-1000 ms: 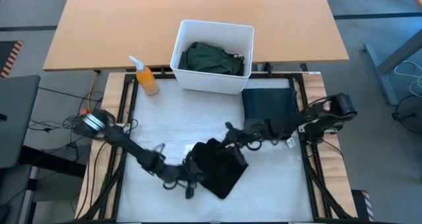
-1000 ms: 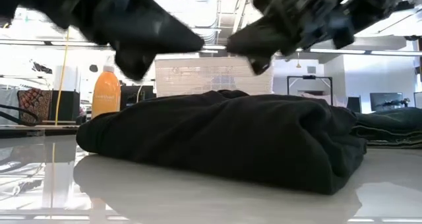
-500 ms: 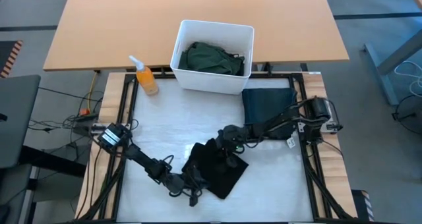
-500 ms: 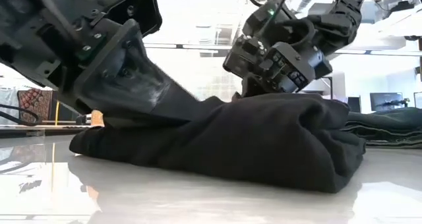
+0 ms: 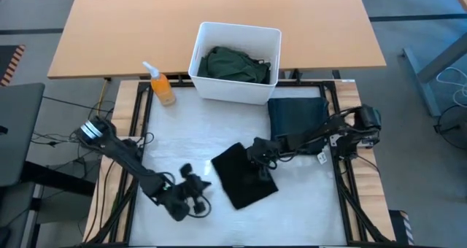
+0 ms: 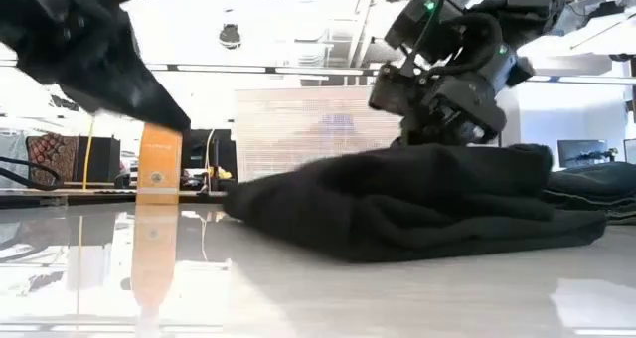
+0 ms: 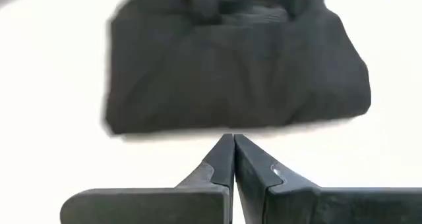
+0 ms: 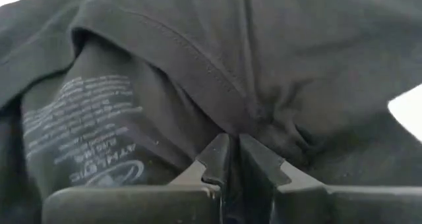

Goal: Fold laundry
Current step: Fold the black t-shirt

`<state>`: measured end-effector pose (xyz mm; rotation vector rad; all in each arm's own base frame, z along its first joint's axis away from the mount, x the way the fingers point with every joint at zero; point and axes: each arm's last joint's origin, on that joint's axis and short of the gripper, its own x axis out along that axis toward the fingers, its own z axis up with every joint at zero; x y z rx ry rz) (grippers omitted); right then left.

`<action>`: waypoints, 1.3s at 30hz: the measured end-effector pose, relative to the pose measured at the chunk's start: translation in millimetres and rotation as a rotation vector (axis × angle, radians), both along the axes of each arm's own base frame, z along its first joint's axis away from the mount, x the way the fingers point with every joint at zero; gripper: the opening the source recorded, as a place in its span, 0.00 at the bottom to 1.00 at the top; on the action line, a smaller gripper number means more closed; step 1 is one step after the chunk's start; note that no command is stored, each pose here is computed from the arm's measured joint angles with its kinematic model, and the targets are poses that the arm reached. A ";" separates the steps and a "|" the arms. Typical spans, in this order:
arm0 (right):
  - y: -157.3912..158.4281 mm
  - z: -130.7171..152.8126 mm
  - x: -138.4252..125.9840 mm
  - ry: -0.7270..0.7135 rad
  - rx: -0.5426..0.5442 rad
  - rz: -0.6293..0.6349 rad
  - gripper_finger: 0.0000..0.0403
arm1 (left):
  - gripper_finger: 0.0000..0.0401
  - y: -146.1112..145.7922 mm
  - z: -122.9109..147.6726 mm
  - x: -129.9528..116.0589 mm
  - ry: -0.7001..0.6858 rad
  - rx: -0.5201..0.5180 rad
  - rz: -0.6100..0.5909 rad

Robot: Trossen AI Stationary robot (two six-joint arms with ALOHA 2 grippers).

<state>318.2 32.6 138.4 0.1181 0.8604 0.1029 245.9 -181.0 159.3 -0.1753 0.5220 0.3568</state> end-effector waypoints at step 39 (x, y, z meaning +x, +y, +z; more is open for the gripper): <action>-7.1 34.9 -38.9 0.150 -0.217 -0.154 0.15 | 0.00 -4.6 -19.8 117.3 -0.361 -0.186 -0.457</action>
